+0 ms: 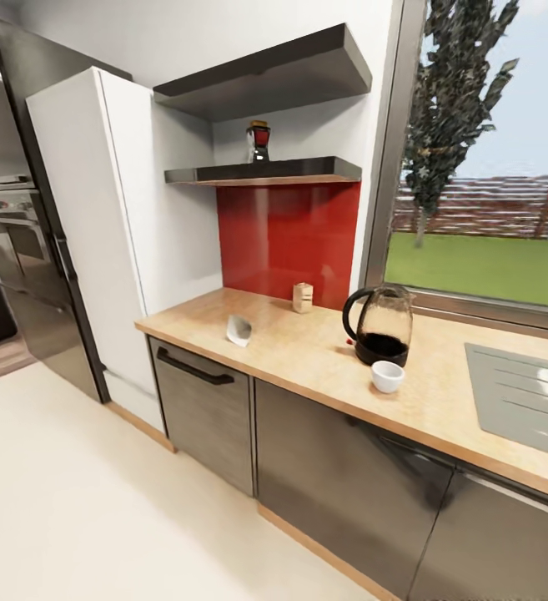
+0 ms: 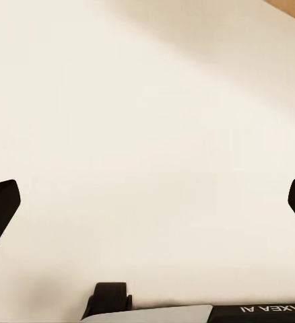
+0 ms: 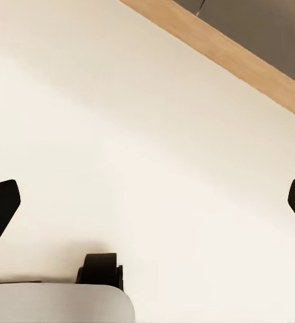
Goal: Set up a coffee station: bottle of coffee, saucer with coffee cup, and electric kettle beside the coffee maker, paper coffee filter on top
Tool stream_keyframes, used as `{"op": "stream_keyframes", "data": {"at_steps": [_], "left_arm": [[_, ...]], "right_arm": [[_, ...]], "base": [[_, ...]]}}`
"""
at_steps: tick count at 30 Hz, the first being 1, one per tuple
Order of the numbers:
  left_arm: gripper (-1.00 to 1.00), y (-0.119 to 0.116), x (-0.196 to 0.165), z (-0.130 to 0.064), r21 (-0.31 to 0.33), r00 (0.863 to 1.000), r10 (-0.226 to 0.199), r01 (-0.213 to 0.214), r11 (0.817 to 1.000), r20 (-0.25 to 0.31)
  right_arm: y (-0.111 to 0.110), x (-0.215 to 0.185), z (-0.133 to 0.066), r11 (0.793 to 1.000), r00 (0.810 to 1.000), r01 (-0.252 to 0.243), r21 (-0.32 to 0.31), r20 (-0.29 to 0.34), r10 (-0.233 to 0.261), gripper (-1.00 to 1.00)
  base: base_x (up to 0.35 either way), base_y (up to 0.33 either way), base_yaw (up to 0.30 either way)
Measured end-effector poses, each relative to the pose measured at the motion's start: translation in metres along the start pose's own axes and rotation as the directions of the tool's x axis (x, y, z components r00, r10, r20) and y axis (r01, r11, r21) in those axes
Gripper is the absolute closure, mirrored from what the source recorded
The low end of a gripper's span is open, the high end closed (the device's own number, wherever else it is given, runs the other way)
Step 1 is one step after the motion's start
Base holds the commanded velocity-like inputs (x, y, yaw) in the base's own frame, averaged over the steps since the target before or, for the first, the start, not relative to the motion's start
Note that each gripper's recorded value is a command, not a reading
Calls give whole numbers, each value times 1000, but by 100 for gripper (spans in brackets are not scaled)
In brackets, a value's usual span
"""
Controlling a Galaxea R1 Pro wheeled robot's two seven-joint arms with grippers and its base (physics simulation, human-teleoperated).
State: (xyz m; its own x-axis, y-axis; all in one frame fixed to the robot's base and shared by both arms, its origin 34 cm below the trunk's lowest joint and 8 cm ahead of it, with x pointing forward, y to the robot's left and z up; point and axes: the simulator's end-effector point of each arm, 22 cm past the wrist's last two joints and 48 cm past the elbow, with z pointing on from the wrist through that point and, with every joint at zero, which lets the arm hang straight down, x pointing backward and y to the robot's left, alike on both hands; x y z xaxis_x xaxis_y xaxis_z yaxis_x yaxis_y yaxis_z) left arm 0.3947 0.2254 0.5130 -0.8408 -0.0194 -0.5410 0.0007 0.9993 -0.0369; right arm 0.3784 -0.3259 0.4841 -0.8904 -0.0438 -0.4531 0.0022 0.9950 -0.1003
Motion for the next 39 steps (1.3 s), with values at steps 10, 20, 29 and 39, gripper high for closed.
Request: {"op": "stream_keyframes", "data": {"at_steps": [10, 20, 29, 39], "left_arm": [[-100, 0, 0, 0, 0, 1000, 0, 0, 1000, 0], [-100, 0, 0, 0, -1, 1000, -1, 1, 1000, 0], [-100, 1, 0, 0, -1, 1000, -1, 1, 1000, 0], [-100, -1, -7, 0, 2, 1000, -1, 1, 1000, 15]], "right_arm": [[-2, 18, -2, 1000, 999, 2, 0, -38, -2, -100], [0, 20, -2, 1000, 999, 3, -1, -43, -3, -100], [0, 20, -2, 1000, 999, 3, -2, -42, -3, -100], [-1, 19, -2, 1000, 999, 2, -2, -40, -2, -100]], "base": [[157, 284, -7], [107, 129, -155], [33, 56, -207], [120, 185, -19]]}}
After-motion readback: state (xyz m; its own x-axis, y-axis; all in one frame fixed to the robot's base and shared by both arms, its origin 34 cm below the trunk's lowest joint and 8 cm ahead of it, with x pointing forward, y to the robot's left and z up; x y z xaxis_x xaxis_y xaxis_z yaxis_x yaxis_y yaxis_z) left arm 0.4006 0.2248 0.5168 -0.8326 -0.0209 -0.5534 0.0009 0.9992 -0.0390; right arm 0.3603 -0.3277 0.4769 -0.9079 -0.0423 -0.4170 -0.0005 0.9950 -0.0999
